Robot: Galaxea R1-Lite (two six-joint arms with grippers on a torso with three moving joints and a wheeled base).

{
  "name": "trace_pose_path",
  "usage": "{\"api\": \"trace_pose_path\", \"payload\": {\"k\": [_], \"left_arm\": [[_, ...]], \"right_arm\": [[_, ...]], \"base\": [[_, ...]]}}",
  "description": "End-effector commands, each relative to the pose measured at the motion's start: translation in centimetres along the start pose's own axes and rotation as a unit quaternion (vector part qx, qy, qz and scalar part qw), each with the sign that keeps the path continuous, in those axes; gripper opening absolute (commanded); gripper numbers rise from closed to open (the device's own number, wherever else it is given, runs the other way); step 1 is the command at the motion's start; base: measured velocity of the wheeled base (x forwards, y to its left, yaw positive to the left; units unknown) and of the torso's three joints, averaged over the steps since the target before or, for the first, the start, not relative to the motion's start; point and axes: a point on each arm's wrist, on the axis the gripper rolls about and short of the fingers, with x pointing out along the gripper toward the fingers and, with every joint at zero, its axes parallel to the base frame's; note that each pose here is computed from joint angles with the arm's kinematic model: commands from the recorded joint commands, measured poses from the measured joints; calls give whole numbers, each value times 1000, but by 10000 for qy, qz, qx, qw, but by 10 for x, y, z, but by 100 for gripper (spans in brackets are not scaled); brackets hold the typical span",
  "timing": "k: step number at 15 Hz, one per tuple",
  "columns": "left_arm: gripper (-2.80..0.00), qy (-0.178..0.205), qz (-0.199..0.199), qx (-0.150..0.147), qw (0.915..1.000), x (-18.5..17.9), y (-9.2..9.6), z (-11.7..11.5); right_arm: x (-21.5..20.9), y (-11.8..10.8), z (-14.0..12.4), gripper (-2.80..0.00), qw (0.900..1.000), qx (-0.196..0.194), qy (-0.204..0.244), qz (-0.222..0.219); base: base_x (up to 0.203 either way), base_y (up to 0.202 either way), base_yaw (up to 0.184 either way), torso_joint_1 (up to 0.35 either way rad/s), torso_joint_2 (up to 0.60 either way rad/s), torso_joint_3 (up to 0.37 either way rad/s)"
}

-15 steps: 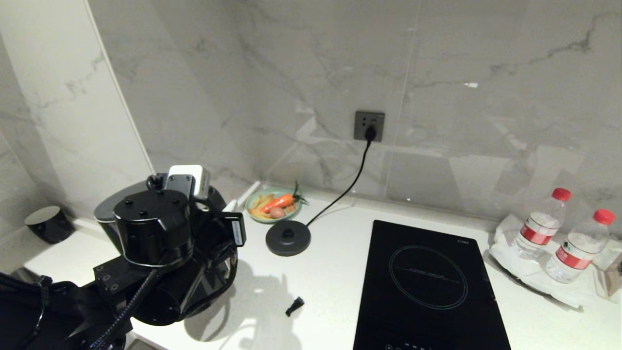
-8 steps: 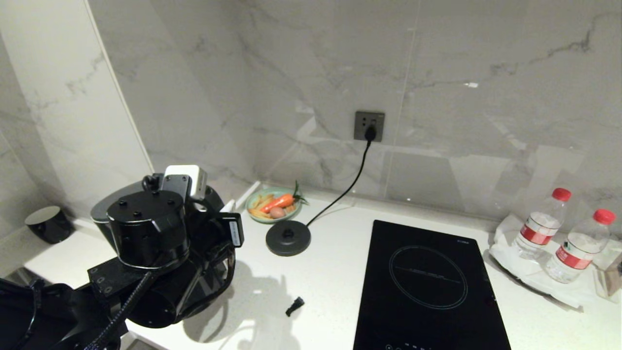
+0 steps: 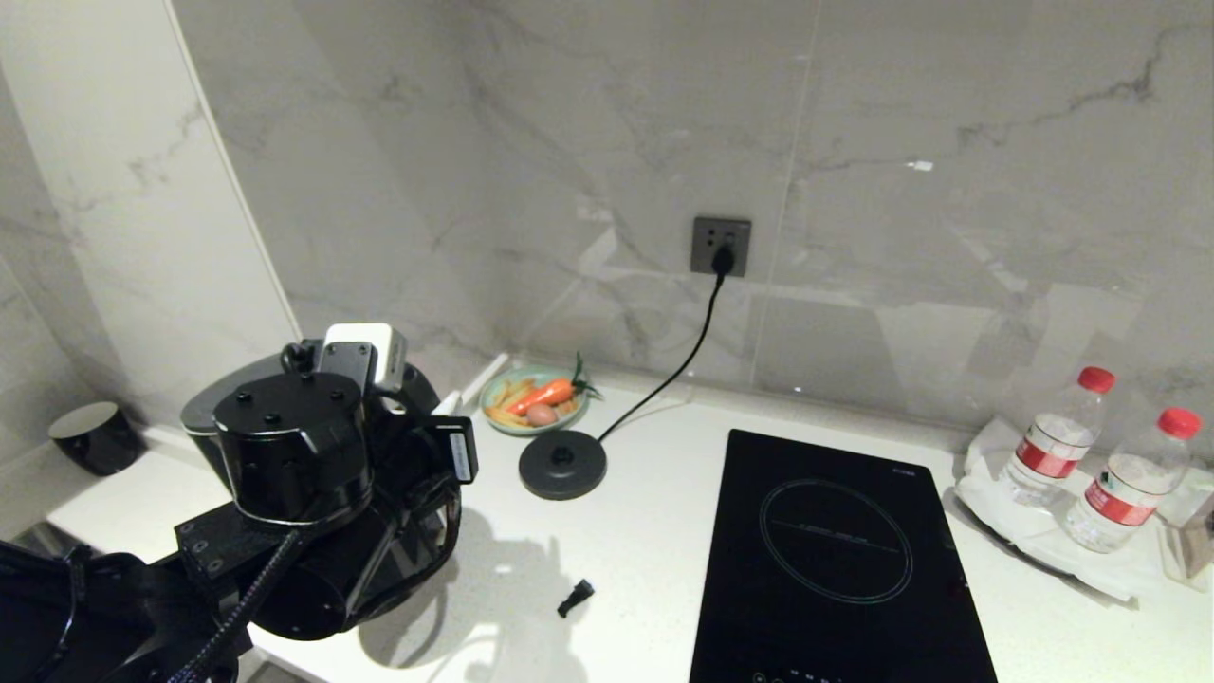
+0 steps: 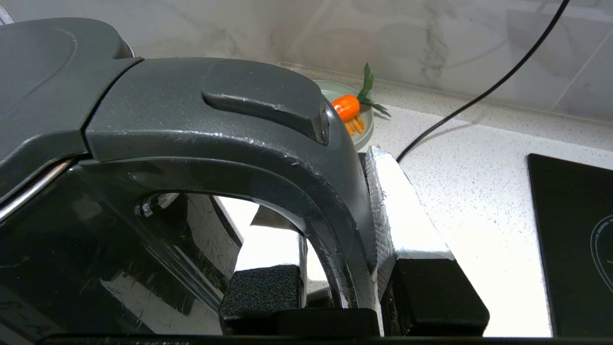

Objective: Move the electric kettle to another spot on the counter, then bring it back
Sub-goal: Place it by the sink

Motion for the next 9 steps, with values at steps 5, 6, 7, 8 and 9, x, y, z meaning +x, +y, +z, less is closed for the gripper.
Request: {"api": "trace_pose_path", "payload": {"k": [5,6,7,8,9], "left_arm": [[-280,-35,7,-28,10000,1,-1,1],[-280,-35,7,-28,10000,1,-1,1],[-280,-34,0,-28,10000,2,-1,1],[-280,-40,-1,-32,10000,2,-1,1],[-280,-41,-1,-33,10000,2,-1,1]], "right_arm": [[0,0,0,-280,10000,1,4,-1],[0,0,0,-280,10000,1,4,-1],[0,0,0,-280,10000,1,4,-1],[0,0,0,-280,10000,1,4,-1],[0,0,0,-280,10000,1,4,-1]], "base": [[1,-4,52,1,3,1],[-2,-7,170,7,0,2],[-2,-11,176,2,-1,-1],[-3,-6,181,4,12,-1],[-2,-12,174,-1,10,4]]}}
